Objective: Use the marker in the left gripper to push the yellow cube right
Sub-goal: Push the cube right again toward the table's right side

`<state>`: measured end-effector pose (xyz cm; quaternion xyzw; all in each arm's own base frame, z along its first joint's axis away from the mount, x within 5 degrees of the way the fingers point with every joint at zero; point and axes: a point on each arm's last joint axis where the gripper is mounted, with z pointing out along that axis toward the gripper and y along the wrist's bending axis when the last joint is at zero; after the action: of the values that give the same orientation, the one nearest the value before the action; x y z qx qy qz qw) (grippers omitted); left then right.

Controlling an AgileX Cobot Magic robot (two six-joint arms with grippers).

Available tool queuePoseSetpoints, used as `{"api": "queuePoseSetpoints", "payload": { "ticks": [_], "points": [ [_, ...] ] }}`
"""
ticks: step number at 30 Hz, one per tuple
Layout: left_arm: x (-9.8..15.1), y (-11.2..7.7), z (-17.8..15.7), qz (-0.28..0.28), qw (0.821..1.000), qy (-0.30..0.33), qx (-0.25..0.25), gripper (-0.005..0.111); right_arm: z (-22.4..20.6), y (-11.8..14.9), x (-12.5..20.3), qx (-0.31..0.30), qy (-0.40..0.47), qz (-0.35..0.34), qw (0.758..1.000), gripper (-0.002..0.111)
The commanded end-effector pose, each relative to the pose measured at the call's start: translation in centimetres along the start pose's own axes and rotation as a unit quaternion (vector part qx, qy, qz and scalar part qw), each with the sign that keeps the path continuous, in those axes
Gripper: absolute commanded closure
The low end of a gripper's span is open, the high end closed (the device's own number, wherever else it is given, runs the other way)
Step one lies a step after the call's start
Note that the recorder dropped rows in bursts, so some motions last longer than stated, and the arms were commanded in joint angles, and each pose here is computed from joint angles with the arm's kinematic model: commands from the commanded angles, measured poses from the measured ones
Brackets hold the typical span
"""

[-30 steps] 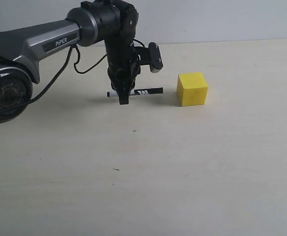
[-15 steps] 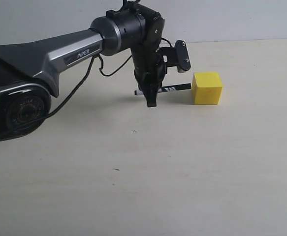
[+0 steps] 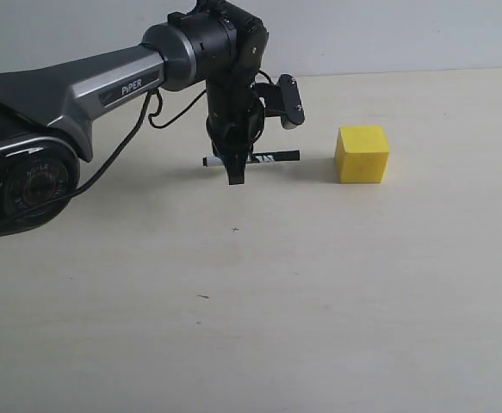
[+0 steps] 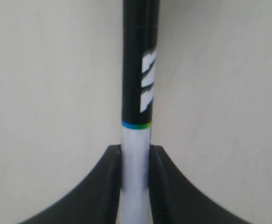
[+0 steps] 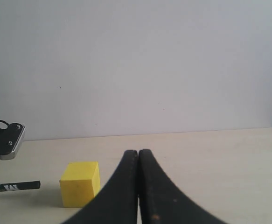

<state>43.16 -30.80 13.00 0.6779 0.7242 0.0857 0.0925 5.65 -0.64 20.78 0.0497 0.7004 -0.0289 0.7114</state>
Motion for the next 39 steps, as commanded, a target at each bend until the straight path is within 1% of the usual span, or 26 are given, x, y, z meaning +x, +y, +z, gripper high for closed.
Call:
{"api": "queuePoseSetpoints", "payload": {
  "ticks": [1, 3, 6, 9, 14, 16, 18, 23, 25, 27, 29, 32, 39],
  "points": [
    [0.0, 0.3, -0.4, 0.000, 1.000, 0.003, -0.014, 0.107, 0.0, 0.0, 0.1, 0.004, -0.004, -0.001, 1.000, 0.108],
    [0.0, 0.4, -0.7, -0.004, 1.000, 0.010, -0.026, 0.107, 0.0, 0.0, 0.1, 0.004, -0.004, -0.001, 1.000, 0.108],
    [-0.1, 0.7, -1.0, -0.025, 0.997, 0.034, -0.066, 0.107, 0.0, 0.0, 0.1, 0.004, -0.004, -0.001, 1.000, 0.108],
    [-0.6, 0.3, -1.4, -0.027, 0.994, 0.053, -0.091, 0.107, 0.0, 0.0, 0.1, 0.004, -0.004, -0.001, 1.000, 0.108],
    [-1.7, -0.9, -2.4, -0.026, 0.996, 0.044, -0.076, 0.107, 0.0, 0.0, 0.1, 0.004, -0.004, -0.001, 1.000, 0.108],
    [-1.6, -1.2, -2.7, -0.030, 0.996, 0.046, -0.072, 0.107, 0.0, 0.0, 0.1, 0.004, -0.004, -0.001, 1.000, 0.108],
    [-1.4, -1.2, -2.8, -0.041, 0.995, 0.044, -0.079, 0.107, 0.0, 0.0, 0.1, 0.004, -0.004, -0.001, 1.000, 0.108],
    [-1.4, -1.7, -2.2, -0.042, 0.996, 0.049, -0.067, 0.107, 0.0, 0.0, 0.1, 0.004, -0.004, -0.001, 1.000, 0.108],
    [-2.4, -2.2, -2.4, -0.025, 0.996, 0.035, -0.075, 0.107, 0.0, 0.0, 0.1, 0.004, -0.004, -0.001, 1.000, 0.108],
    [-3.6, -2.9, -2.6, 0.004, 0.996, 0.017, -0.092, 0.107, 0.0, 0.0, 0.1, 0.004, -0.004, -0.001, 1.000, 0.108],
    [-4.5, -3.1, -2.8, 0.013, 0.994, -0.006, -0.105, 0.107, 0.0, 0.0, 0.1, 0.004, -0.004, -0.001, 1.000, 0.108],
    [-5.1, -3.4, -2.8, 0.022, 0.994, -0.023, -0.105, 0.107, 0.0, 0.0, 0.1, 0.004, -0.004, -0.001, 1.000, 0.108],
    [-5.0, -3.4, -2.8, 0.023, 0.994, -0.019, -0.102, 0.107, 0.0, 0.0, 0.1, 0.004, -0.004, -0.001, 1.000, 0.108]
  ]
}}
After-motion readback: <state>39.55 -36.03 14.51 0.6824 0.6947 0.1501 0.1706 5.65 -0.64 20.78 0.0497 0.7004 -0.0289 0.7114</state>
